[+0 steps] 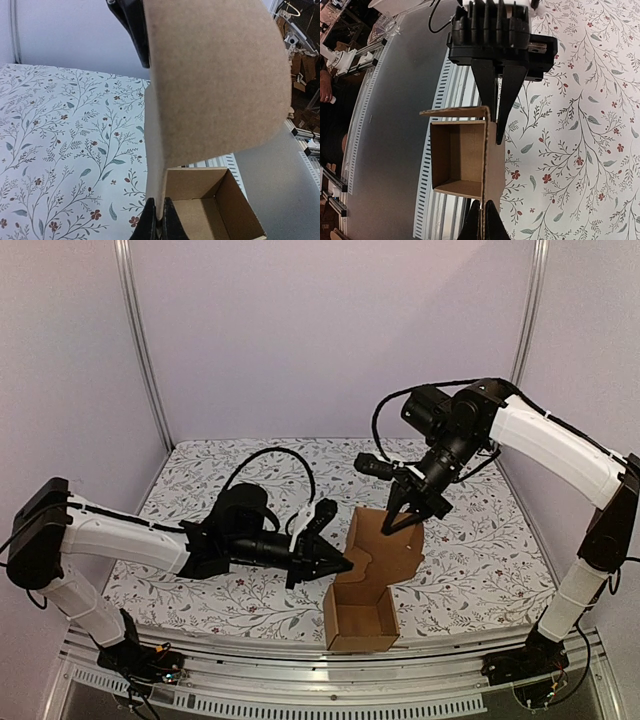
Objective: Fold the paper box
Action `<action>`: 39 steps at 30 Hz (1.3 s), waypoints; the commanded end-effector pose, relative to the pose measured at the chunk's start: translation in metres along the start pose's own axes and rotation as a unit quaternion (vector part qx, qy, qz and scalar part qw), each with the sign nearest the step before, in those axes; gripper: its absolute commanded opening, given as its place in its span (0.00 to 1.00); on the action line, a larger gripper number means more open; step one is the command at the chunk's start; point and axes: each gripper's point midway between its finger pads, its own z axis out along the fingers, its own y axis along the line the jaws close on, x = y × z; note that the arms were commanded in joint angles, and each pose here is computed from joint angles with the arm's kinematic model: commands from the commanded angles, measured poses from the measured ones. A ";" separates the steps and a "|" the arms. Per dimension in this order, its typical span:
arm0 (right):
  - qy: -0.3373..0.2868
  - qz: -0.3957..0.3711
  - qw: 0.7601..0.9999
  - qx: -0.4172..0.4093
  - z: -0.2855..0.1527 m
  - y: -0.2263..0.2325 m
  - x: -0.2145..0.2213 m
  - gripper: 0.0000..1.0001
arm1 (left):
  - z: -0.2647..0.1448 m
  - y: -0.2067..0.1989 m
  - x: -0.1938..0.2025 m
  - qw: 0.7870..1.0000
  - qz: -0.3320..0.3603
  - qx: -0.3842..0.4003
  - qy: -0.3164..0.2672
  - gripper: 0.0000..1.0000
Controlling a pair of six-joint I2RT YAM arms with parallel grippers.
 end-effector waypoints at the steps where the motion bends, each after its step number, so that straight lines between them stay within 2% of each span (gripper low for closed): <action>1: -0.038 -0.008 0.999 0.003 -0.001 0.004 -0.020 0.03 | -0.002 0.001 -0.012 1.000 -0.001 -0.018 -0.023 0.00; 4: -0.064 0.026 0.997 0.031 -0.023 -0.014 -0.018 0.22 | -0.013 0.005 -0.019 0.998 -0.002 -0.048 -0.037 0.00; 7: -0.134 0.072 0.986 0.068 -0.068 -0.042 -0.012 0.32 | -0.025 0.011 -0.024 0.995 -0.003 -0.083 -0.050 0.00; 10: -0.182 0.112 0.972 0.098 -0.087 -0.061 0.003 0.40 | -0.038 0.015 -0.034 0.990 -0.009 -0.112 -0.085 0.00; 14: -0.207 0.132 0.964 0.099 -0.077 -0.065 0.015 0.50 | -0.048 0.018 -0.045 0.983 -0.026 -0.131 -0.127 0.00; 17: -0.222 0.137 0.962 0.084 -0.072 -0.066 0.013 0.53 | -0.050 0.023 -0.049 0.979 -0.040 -0.141 -0.141 0.00; 24: -0.204 0.133 0.969 0.051 -0.041 -0.066 0.005 0.58 | -0.047 0.025 -0.059 0.974 -0.068 -0.129 -0.174 0.00; 27: -0.202 0.125 0.970 0.046 -0.031 -0.063 -0.001 0.54 | -0.047 0.027 -0.062 0.971 -0.076 -0.131 -0.185 0.00; 29: -0.207 0.127 0.969 0.052 -0.030 -0.066 -0.004 0.46 | -0.048 0.030 -0.063 0.968 -0.081 -0.139 -0.192 0.00; 33: -0.205 0.147 0.964 0.089 -0.032 -0.078 -0.001 0.21 | -0.051 0.035 -0.066 0.963 -0.087 -0.154 -0.205 0.00; 36: -0.197 0.169 0.957 0.127 -0.031 -0.089 0.004 0.07 | -0.051 0.043 -0.066 0.959 -0.092 -0.172 -0.207 0.00; 39: -0.182 0.195 0.945 0.190 -0.033 -0.102 0.007 0.05 | -0.047 0.053 -0.061 0.954 -0.102 -0.196 -0.202 0.00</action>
